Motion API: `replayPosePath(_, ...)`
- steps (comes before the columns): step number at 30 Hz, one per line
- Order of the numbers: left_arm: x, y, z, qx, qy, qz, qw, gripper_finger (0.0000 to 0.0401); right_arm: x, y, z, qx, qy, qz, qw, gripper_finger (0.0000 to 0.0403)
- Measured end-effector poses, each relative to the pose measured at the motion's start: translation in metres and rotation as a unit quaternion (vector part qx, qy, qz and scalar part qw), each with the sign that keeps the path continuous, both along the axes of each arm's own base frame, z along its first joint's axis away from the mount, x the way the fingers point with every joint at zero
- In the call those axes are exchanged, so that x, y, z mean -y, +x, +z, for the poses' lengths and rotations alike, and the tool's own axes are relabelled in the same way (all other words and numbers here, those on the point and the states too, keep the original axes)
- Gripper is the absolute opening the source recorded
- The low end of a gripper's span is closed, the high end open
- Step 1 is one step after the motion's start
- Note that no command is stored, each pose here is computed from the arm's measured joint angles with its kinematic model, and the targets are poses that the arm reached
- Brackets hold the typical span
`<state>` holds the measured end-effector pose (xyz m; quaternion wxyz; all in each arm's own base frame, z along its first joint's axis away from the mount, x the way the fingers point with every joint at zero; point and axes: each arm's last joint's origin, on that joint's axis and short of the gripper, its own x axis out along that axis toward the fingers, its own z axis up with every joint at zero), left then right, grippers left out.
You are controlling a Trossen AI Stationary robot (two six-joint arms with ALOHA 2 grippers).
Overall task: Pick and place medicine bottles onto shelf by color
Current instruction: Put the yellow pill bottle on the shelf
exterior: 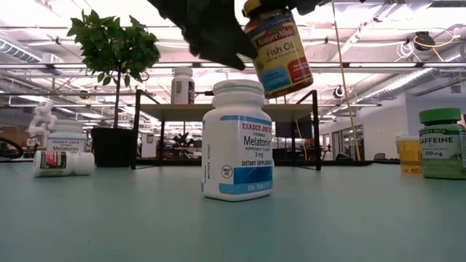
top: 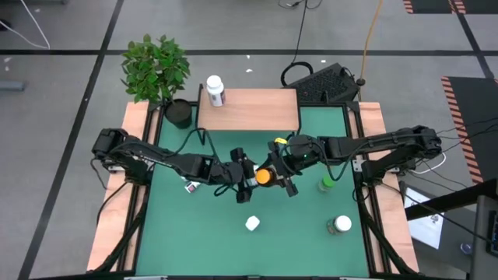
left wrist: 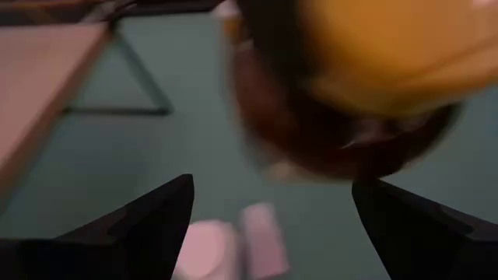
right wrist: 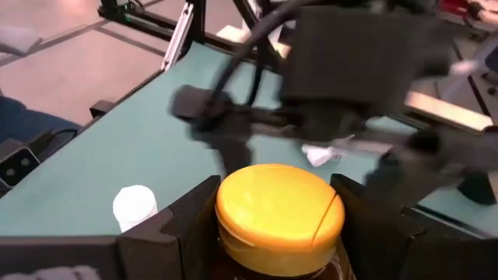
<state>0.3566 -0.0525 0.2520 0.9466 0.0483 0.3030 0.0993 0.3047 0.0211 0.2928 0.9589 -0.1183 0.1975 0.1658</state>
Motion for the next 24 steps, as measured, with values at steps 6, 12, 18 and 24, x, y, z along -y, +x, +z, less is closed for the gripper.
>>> replayPosePath(6,0.005,-0.002,-0.001,-0.006,0.006,0.013,1.000,0.0351,0.000,0.000,-0.002,-0.004,-0.011,-0.009,1.000,0.0213)
replayPosePath(12,0.010,-0.028,-0.014,-0.014,0.056,0.106,0.993,0.0351,0.002,-0.009,-0.012,-0.003,-0.018,-0.021,1.000,0.0213)
replayPosePath(18,0.004,-0.063,-0.026,0.108,0.013,0.112,0.988,0.0351,0.008,-0.027,-0.015,0.065,0.001,-0.035,0.997,0.0213)
replayPosePath(24,-0.017,-0.063,-0.043,0.265,-0.043,0.014,0.963,0.0352,0.014,-0.023,-0.013,0.117,0.013,-0.048,0.992,0.0213)
